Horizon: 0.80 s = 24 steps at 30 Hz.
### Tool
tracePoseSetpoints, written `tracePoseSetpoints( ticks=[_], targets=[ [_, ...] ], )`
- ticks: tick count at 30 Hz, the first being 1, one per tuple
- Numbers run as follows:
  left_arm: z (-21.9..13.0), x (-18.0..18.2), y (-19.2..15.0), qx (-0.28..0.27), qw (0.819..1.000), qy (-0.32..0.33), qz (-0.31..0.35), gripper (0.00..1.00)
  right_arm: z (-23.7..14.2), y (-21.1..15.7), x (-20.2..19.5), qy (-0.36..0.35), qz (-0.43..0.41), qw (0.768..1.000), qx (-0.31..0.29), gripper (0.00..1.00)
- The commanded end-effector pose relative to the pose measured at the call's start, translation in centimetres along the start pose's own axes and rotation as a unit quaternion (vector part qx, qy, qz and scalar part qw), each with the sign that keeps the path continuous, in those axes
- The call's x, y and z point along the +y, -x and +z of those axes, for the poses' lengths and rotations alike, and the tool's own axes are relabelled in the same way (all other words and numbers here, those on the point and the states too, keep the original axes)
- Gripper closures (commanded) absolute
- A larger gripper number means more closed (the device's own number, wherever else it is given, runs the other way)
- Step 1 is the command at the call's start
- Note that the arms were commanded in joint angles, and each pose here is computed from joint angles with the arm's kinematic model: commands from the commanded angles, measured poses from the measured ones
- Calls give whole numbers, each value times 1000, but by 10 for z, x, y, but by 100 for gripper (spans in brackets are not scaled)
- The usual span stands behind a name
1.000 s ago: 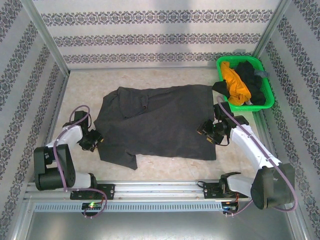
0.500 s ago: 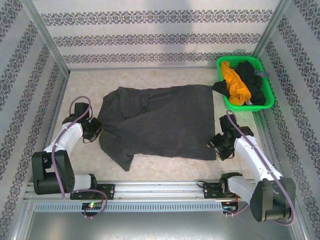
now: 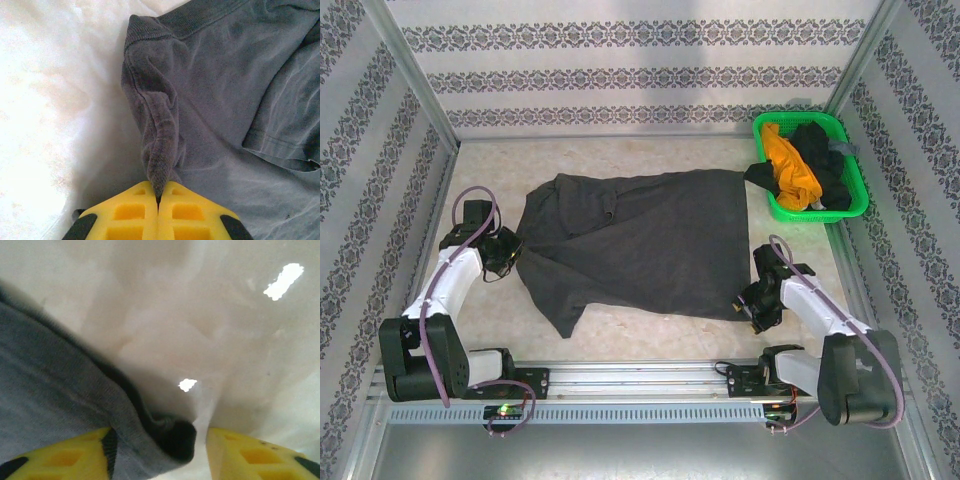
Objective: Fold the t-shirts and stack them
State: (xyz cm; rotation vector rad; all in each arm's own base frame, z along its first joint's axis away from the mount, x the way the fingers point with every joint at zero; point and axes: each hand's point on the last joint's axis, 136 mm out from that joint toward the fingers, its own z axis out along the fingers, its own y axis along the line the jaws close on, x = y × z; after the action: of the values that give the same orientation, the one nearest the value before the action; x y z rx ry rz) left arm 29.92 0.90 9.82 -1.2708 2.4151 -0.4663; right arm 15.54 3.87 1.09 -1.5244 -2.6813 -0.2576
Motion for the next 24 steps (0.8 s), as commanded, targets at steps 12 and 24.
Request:
tracePoseSetpoints(
  ticks=[12, 24],
  targets=[
    [-18, -29, 0, -15, 996, -83, -2, 100, -29, 31, 94, 122, -91, 987, -52, 100],
    [-190, -148, 79, -218, 932, -289, 12, 100, -317, 70, 249, 384, -232, 838, -310, 100]
  ],
)
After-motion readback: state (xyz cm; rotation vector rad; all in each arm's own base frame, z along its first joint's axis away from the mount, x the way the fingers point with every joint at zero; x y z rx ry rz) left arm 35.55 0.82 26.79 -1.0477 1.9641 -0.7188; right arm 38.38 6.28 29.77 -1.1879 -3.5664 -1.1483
